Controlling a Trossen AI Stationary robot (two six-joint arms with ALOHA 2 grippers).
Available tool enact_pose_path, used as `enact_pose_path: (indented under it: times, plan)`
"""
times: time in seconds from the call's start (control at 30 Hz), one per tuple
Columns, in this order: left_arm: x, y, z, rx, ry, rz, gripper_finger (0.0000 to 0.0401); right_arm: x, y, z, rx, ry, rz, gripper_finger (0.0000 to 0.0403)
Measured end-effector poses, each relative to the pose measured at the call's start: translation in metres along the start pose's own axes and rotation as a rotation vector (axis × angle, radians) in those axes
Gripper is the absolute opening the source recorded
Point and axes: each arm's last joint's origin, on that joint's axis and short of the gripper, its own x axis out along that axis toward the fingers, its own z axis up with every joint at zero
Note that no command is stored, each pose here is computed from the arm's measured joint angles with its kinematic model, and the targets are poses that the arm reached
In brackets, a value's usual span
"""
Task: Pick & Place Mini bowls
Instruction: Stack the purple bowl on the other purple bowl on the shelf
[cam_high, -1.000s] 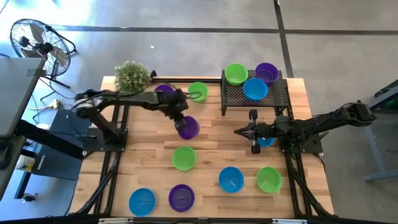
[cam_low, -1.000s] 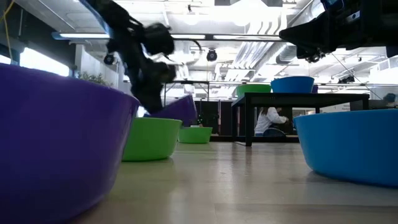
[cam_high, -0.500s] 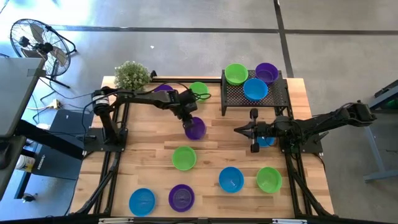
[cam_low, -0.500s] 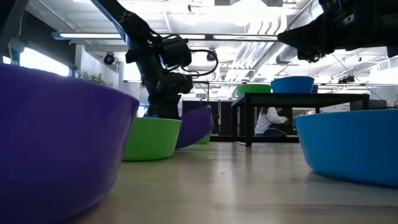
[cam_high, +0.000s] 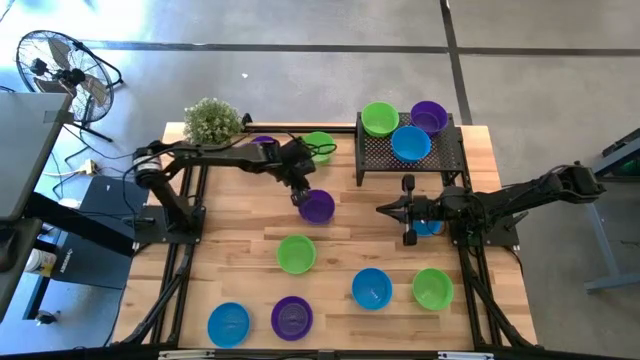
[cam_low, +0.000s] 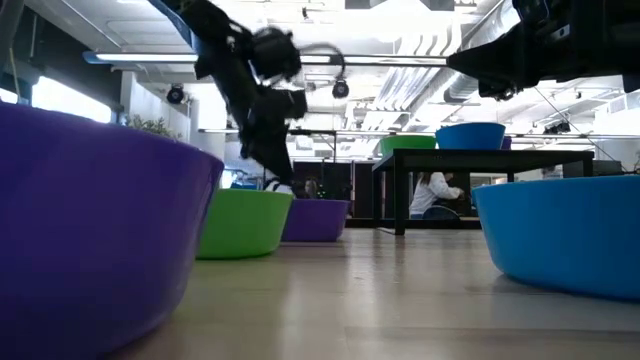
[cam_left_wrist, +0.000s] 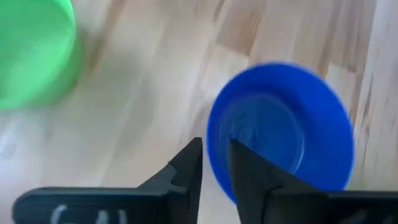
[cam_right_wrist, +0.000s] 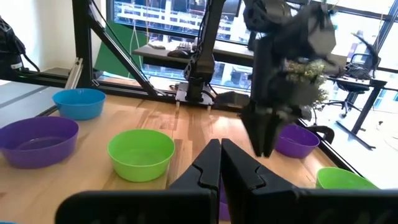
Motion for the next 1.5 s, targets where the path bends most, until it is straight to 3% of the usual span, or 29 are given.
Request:
enact_pose_path:
  times: [0.2, 0.43, 0.57, 0.67, 0.8, 0.97, 1.17, 1.27, 1.5]
  plan:
    - [-0.021, -0.033, -0.003, 0.101, -0.239, 0.017, 0.0009, 0.000, -0.001, 0.000, 0.004, 0.004, -0.023, 0.0000]
    - [-0.022, -0.048, -0.049, 0.065, -0.501, 0.048, 0.0007, 0.000, -0.002, -0.005, 0.033, 0.059, -0.073, 0.0000]
    - [-0.026, -0.046, -0.073, -0.016, -0.641, -0.013, 0.0003, 0.000, -0.003, -0.006, 0.061, 0.074, -0.127, 0.0000]
    - [-0.021, -0.037, -0.086, -0.081, -0.622, -0.087, 0.0006, 0.002, -0.004, 0.000, 0.081, 0.081, -0.158, 0.0000]
    - [-0.022, -0.037, -0.097, -0.014, -0.720, -0.094, 0.0002, 0.011, -0.007, 0.015, 0.130, 0.135, -0.206, 0.0000]
    - [-0.028, -0.034, -0.108, 0.049, -0.892, -0.097, 0.0002, 0.030, -0.006, 0.027, 0.291, 0.214, -0.263, 0.0001]
    - [-0.025, -0.032, -0.118, 0.064, -0.875, -0.090, 0.0002, 0.065, 0.006, 0.026, 0.378, 0.304, -0.292, 0.0013]
    - [-0.025, -0.032, -0.118, 0.063, -0.875, -0.090, 0.0002, 0.084, 0.011, 0.020, 0.423, 0.370, -0.346, 0.0045]
    - [-0.024, -0.032, -0.118, 0.061, -0.865, -0.086, 0.0002, 0.122, 0.017, -0.003, 0.657, 0.479, -0.467, 0.0130]
